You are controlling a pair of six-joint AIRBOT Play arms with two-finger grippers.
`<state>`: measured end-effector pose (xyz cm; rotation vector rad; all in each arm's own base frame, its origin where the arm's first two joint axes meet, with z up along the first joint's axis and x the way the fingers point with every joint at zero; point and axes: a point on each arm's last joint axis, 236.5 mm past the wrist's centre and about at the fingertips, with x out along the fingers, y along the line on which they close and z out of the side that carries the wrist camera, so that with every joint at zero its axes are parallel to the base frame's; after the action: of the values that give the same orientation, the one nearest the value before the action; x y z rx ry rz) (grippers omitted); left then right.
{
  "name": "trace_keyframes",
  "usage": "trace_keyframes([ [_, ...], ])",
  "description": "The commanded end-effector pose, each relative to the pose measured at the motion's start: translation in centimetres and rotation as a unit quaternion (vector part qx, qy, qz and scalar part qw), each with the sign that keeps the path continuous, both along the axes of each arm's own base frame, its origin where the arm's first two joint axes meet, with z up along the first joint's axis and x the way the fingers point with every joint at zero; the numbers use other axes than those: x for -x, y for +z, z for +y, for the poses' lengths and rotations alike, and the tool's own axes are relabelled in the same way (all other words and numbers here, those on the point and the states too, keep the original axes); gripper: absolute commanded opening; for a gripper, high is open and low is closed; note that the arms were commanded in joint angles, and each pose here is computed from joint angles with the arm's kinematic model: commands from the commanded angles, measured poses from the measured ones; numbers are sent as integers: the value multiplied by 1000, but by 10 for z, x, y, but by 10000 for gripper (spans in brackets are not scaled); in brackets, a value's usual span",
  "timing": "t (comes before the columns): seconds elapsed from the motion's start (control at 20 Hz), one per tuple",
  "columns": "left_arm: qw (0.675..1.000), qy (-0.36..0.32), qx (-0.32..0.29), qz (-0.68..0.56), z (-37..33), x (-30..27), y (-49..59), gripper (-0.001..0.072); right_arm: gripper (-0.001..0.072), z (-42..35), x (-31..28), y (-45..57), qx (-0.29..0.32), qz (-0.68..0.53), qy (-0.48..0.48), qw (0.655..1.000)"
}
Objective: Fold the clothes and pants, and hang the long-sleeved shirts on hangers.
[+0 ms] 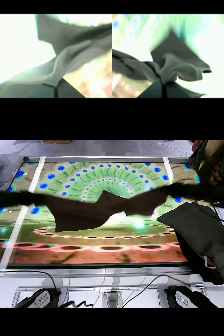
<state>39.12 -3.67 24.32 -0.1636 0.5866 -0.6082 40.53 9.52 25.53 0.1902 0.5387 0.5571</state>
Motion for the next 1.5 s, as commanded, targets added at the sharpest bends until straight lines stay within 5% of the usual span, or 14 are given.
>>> trace_keyframes([
  [0.0,975,56,-8,-213,-6,19,148,12,8,-4,70,142,6,-173,-48,984],
  [0.3,861,194,-24,-470,3,133,305,12,9,13,199,239,-17,-320,-57,945],
  [0.5,801,255,-109,-530,15,185,330,12,9,6,241,280,-39,-402,-86,911],
  [0.6,817,251,-134,-502,17,176,313,12,9,-2,224,275,-30,-392,-101,914],
  [0.7,873,215,-130,-417,14,138,261,12,9,-17,175,241,-19,-314,-125,941],
  [0.85,962,144,-105,-205,17,69,125,12,9,-27,90,135,2,-108,-119,987],
  [0.95,988,111,-74,-74,20,32,29,12,10,-24,44,43,2,46,-91,995],
  [1.2,992,54,-50,100,-7,-44,-159,12,11,-25,-40,-148,-14,267,-86,960],
  [1.45,983,159,-84,44,-1,-132,-225,13,11,-49,-120,-216,-40,233,-168,957],
])
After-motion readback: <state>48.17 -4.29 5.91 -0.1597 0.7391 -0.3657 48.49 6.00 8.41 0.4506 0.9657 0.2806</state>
